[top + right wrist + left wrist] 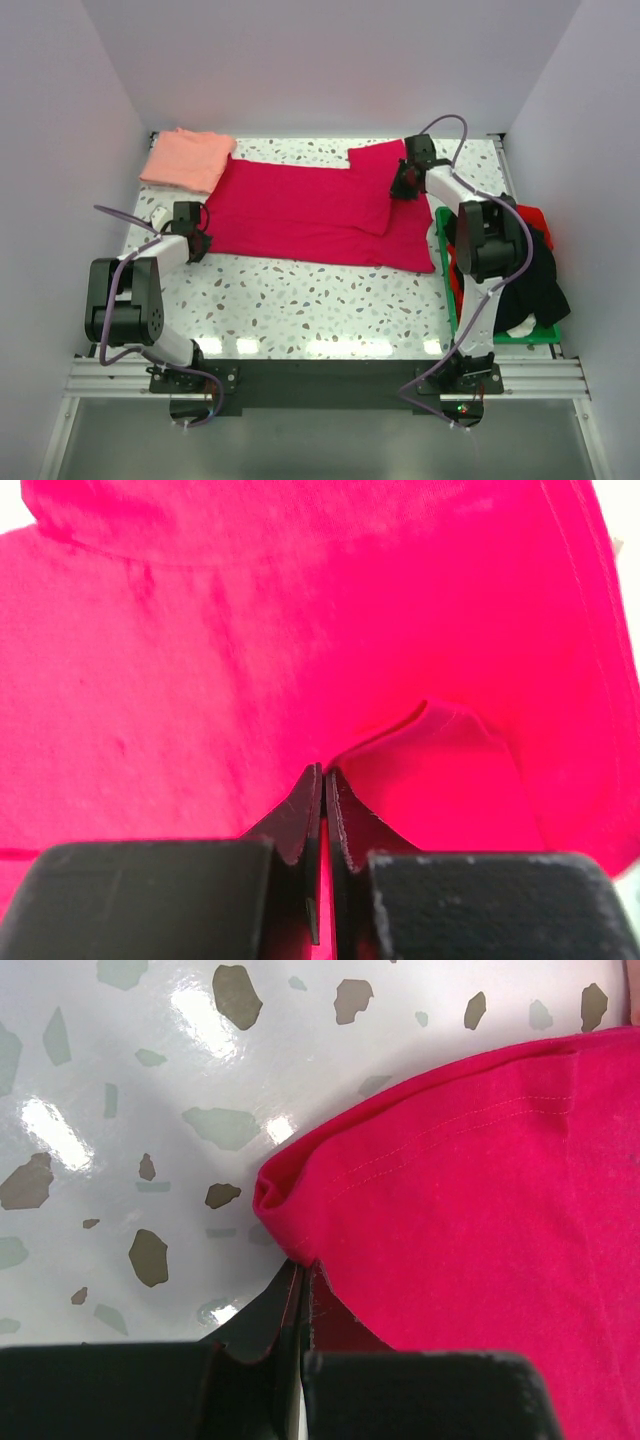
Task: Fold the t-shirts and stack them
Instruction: Fold the tshirt
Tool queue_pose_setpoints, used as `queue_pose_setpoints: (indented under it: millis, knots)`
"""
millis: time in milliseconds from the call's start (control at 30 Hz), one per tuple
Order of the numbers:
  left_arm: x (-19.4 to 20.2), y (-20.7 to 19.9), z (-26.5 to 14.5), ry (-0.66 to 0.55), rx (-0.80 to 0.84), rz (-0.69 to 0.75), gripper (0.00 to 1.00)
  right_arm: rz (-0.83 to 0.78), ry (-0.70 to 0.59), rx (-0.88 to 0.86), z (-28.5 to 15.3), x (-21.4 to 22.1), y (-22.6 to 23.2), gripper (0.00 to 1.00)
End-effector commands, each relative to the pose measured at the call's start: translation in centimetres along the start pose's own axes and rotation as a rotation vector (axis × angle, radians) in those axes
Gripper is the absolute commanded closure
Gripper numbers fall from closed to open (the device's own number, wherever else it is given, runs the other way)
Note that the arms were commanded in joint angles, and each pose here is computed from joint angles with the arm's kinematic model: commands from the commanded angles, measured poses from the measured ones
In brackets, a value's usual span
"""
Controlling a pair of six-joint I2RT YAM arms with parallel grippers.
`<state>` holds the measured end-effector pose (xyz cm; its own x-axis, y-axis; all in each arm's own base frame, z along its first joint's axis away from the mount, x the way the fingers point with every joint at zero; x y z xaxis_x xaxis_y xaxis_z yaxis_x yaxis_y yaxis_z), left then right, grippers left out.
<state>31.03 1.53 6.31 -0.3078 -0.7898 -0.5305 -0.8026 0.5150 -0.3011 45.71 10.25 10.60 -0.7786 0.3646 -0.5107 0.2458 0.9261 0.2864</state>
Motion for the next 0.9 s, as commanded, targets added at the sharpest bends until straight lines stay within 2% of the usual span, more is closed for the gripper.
queue_pose_setpoints:
  millis: [0, 300, 500, 533, 667, 733, 867]
  knots:
    - [-0.4, -0.6, -0.1, -0.011, 0.027, 0.007, 1.0, 0.0, 0.013, -0.019, 0.4, -1.2, 1.0, 1.0]
    - [-0.4, -0.5, -0.3, -0.008, 0.026, 0.014, 1.0, 0.115, 0.044, -0.047, 2.3, -1.8, 1.7, 1.0]
    - [-0.5, -0.4, -0.5, -0.009, 0.028, 0.015, 1.0, 0.209, 0.065, -0.161, 2.5, -2.5, 2.1, 0.8]
    - [-0.5, -0.4, -0.5, -0.007, 0.028, 0.015, 1.0, 0.217, 0.046, -0.19, 2.4, -3.0, 2.3, 0.7]
    - [-0.4, -0.5, -0.5, -0.002, 0.031, 0.015, 1.0, 0.24, 0.008, -0.235, 0.9, -4.2, 1.7, 0.48]
    - [-0.4, -0.5, -0.4, -0.001, 0.032, 0.017, 1.0, 0.237, -0.01, -0.236, 0.3, -4.7, 1.3, 0.42]
    - [-0.5, -0.6, -0.5, -0.004, 0.036, 0.015, 1.0, 0.227, -0.034, -0.237, -0.8, -4.7, 0.9, 0.41]
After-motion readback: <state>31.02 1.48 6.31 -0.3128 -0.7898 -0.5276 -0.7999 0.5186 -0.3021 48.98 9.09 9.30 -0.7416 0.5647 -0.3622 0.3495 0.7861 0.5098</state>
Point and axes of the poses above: each gripper's point midway between its finger pads, its own z axis out along the fingers, its own y axis along the line the jaws close on, x = y × z, the point moved 6 cm from there along -z, back along the fingers
